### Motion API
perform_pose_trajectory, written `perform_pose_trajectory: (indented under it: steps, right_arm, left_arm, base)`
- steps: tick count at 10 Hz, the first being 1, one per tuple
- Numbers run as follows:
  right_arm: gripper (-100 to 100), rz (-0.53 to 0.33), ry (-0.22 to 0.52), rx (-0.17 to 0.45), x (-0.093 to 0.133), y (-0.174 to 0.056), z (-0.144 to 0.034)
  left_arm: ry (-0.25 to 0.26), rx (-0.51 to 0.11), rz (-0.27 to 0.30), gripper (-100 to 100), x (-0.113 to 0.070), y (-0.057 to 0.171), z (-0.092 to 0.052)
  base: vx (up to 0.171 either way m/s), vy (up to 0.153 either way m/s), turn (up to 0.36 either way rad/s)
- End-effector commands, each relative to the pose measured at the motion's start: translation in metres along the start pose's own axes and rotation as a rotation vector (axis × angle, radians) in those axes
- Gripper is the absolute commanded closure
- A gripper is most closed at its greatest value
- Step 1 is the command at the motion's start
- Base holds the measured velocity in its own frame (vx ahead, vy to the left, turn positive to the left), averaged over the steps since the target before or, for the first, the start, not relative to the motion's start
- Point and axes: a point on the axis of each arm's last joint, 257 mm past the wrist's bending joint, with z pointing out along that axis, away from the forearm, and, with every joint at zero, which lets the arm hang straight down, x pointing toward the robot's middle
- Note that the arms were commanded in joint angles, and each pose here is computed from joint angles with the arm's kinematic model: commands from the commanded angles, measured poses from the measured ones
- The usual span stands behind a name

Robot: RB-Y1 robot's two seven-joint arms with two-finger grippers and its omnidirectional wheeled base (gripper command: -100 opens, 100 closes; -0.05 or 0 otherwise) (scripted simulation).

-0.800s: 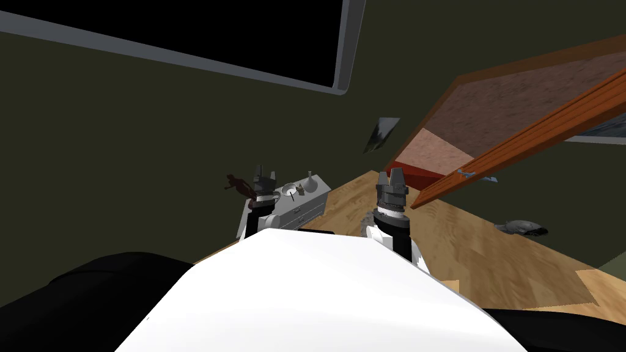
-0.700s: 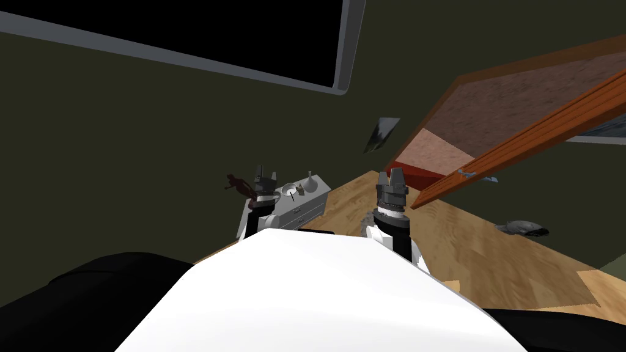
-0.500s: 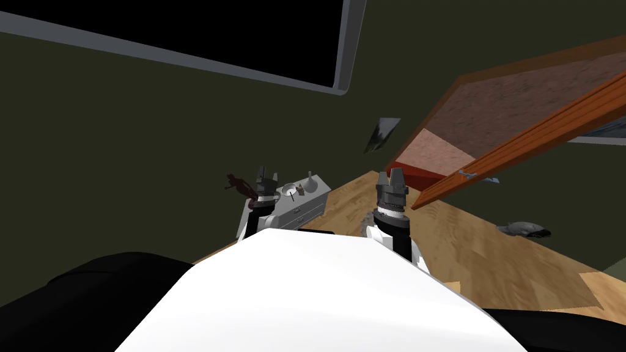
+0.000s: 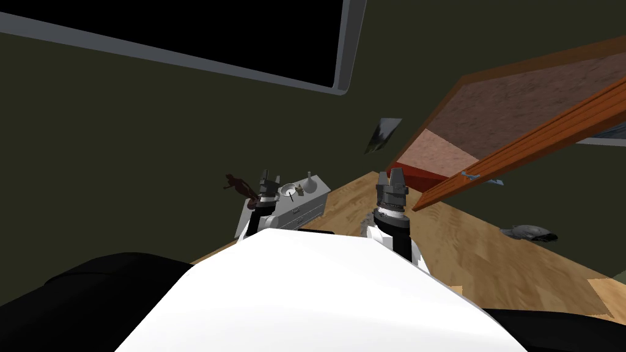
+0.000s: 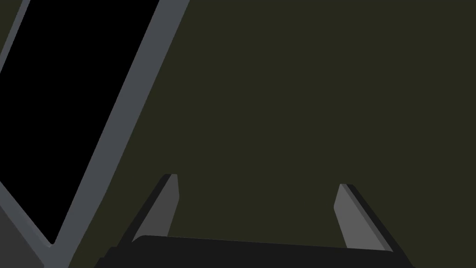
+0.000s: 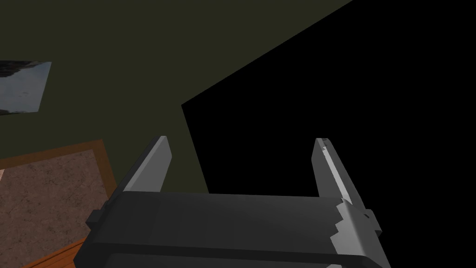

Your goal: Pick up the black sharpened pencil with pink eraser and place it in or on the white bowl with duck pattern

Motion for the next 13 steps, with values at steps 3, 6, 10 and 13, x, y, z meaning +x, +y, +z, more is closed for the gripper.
perform_pose_trajectory:
  steps: [3, 6, 10, 13]
  right_arm:
    - [0, 0.000, 0.000, 0.000, 0.000, 0.000, 0.000]
    - [0, 0.000, 0.000, 0.000, 0.000, 0.000, 0.000]
    - [0, 0.000, 0.000, 0.000, 0.000, 0.000, 0.000]
    - [0, 0.000, 0.000, 0.000, 0.000, 0.000, 0.000]
  left_arm:
    - [-0.014, -0.040, -0.088, -100, -0.012, 0.030, -0.004]
    - [-0.049, -0.079, -0.176, -100, -0.026, 0.060, -0.011]
    - [-0.114, -0.119, -0.308, -100, -0.046, 0.099, -0.022]
    - [-0.142, -0.145, -0.339, -100, -0.053, 0.117, -0.029]
  base:
    - [0.022, -0.038, 0.024]
    - [0.031, -0.046, 0.030]
    - [0.028, -0.048, 0.030]
    - [0.015, -0.028, 0.013]
